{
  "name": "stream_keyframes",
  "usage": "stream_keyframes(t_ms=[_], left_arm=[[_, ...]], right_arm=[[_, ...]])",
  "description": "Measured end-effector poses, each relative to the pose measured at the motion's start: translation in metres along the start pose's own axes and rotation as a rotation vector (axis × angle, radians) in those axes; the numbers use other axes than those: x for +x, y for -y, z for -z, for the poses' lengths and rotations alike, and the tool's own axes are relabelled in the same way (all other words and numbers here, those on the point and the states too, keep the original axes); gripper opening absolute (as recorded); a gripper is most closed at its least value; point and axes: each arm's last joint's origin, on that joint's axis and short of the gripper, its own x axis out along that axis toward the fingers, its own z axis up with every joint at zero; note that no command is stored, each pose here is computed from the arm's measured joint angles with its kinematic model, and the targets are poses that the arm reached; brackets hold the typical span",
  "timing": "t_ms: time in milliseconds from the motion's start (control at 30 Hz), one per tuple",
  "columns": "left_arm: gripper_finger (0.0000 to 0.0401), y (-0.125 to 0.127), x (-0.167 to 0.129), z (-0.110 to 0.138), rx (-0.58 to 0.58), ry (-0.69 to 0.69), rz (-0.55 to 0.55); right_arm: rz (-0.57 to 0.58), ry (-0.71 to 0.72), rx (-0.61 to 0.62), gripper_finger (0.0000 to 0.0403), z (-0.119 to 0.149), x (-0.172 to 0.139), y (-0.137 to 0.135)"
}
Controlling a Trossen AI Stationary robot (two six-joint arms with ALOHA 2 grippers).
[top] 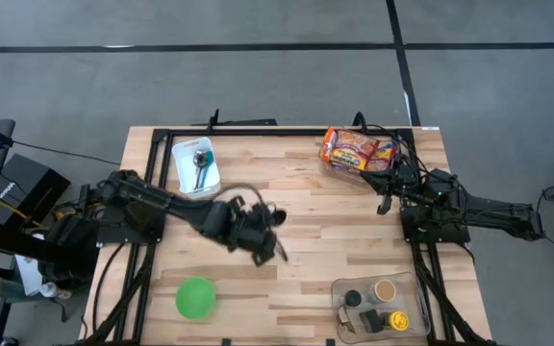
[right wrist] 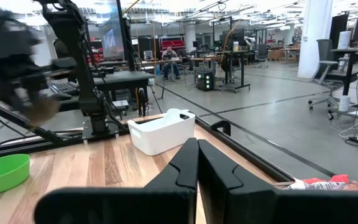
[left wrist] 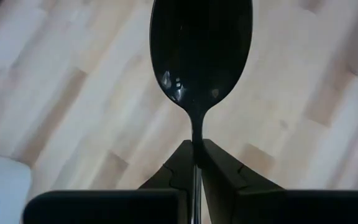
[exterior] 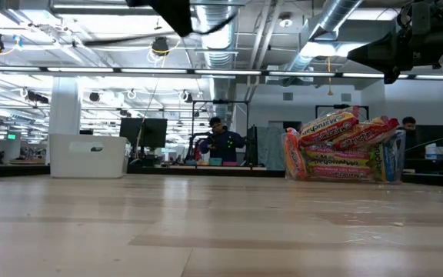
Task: Pick & Place Food Item
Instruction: Put the black spoon into the white bin
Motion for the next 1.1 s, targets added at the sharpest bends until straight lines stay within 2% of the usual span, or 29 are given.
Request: stream_keyframes(t_ms=[233, 500, 700, 867, 1100], left_arm=[[0.0014, -0.064, 0.003, -0.039, -0.146, 0.016, -0.059], [0.001, -0.163, -0.022, -0.066, -0.425, 0.088, -0.114], [0.0015, -0.227, -0.044, -0.063, -0.598, 0.121, -0.206], [0.0011, -0.263, -0.057, -0.053, -0.695, 0.112, -0.282], [0.0014, -0.289, -0.057, -0.044, -0.651, 0.042, -0.359]], right_arm=[[0.0, 0.0, 0.0, 0.0, 0.0, 0.0, 0.0], [-0.002, 0.0, 0.0, 0.0, 0.0, 0.0, 0.0], [-0.002, 0.0, 0.0, 0.0, 0.0, 0.0, 0.0], [-0.002, 0.0, 0.0, 0.0, 0.0, 0.0, 0.0], [-0.003, 0.0, 0.0, 0.0, 0.0, 0.0, 0.0]])
